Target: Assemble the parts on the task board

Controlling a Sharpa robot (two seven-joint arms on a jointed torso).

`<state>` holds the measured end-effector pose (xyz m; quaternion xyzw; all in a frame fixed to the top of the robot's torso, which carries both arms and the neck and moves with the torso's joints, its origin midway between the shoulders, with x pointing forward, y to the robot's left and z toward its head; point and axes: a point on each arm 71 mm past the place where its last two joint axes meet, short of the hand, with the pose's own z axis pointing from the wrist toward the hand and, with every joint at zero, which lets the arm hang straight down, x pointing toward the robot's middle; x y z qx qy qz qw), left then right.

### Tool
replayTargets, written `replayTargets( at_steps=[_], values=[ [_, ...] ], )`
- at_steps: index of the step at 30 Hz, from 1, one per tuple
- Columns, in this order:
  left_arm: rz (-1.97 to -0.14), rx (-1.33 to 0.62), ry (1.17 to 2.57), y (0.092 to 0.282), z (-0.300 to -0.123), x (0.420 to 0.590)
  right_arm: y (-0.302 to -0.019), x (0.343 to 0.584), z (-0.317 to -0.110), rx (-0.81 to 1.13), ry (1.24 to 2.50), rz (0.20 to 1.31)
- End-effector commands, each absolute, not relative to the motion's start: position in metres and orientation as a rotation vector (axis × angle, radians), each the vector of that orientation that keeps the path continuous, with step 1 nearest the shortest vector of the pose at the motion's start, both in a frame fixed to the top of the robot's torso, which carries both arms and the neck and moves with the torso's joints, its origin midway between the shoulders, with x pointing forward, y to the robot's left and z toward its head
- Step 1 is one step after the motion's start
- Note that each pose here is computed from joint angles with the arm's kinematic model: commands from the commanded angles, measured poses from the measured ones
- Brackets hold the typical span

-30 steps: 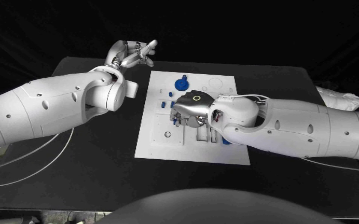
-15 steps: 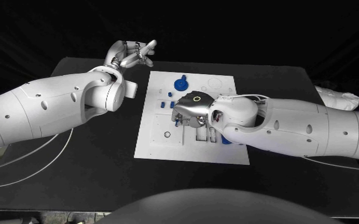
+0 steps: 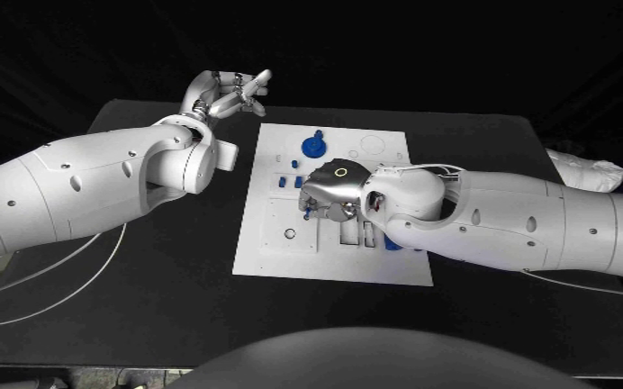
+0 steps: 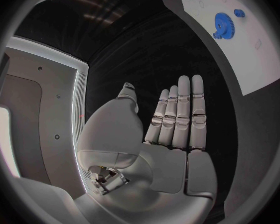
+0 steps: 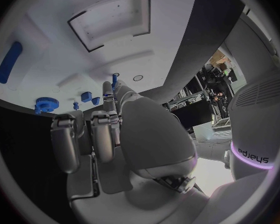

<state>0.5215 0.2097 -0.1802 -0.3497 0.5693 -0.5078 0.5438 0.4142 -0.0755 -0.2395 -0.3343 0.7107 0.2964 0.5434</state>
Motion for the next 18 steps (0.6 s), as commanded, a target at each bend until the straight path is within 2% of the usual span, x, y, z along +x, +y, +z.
replayTargets(
  at_steps=[1, 18],
  values=[
    [-1.226, -0.823, 1.352, 0.2077, -0.1792, 0.5208, -0.0752, 0.4132, -0.2411, -0.82, 1.687, 0.699],
    [-1.226, -0.824, 1.351, 0.2078, -0.179, 0.5207, -0.0769, 0.4128, -0.2426, -0.817, 1.708, 0.697]
  ],
)
